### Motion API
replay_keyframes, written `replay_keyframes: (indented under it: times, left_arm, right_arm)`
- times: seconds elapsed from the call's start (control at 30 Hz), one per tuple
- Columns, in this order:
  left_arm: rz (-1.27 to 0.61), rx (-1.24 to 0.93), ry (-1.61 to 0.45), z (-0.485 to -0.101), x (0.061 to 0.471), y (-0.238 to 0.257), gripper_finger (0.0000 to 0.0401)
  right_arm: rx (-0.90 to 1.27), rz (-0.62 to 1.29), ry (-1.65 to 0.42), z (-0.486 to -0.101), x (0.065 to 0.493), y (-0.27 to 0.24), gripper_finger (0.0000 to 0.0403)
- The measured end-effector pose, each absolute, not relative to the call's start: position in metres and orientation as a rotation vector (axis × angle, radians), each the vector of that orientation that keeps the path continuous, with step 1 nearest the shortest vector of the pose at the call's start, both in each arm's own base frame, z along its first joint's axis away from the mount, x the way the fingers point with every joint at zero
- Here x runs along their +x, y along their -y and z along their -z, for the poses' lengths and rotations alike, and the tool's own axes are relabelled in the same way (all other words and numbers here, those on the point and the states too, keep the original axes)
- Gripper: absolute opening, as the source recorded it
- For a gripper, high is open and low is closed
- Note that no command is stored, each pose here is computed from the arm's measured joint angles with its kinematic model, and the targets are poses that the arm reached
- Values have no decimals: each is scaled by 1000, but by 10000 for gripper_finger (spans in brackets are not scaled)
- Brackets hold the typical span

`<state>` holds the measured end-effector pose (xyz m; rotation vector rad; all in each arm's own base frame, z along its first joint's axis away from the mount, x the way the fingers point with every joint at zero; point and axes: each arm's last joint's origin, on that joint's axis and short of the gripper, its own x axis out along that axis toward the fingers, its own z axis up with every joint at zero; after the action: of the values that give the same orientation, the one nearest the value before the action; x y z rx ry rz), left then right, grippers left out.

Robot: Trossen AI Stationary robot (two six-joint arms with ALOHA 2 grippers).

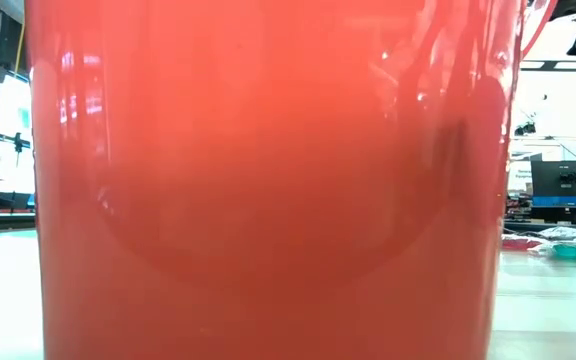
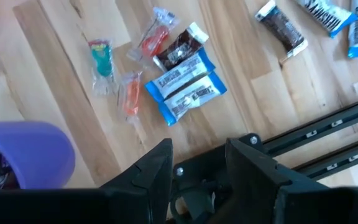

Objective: Organize candy in baskets
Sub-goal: Put the light green gummy into the white bucket

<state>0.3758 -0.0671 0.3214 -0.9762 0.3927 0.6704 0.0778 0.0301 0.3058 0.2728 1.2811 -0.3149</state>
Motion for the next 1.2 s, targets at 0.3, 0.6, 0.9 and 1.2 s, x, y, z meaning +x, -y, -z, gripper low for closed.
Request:
replay_keyframes:
  times: [0.3, 0.6, 0.9, 1.2]
  left_arm:
    - [-588, -957, -682, -345, 305, 117, 0]
    - [-841, -750, -1277, -334, 221, 138, 0]
    - [-771, -647, -1378, -315, 195, 165, 0]
    - [-772, -757, -1410, -289, 186, 186, 0]
  right_arm:
    - [346, 364, -1205, -307, 83, -31, 144]
    - [615, 618, -1077, -308, 86, -30, 144]
    - [754, 754, -976, -308, 87, -29, 144]
    - [766, 790, -974, -308, 85, -28, 144]
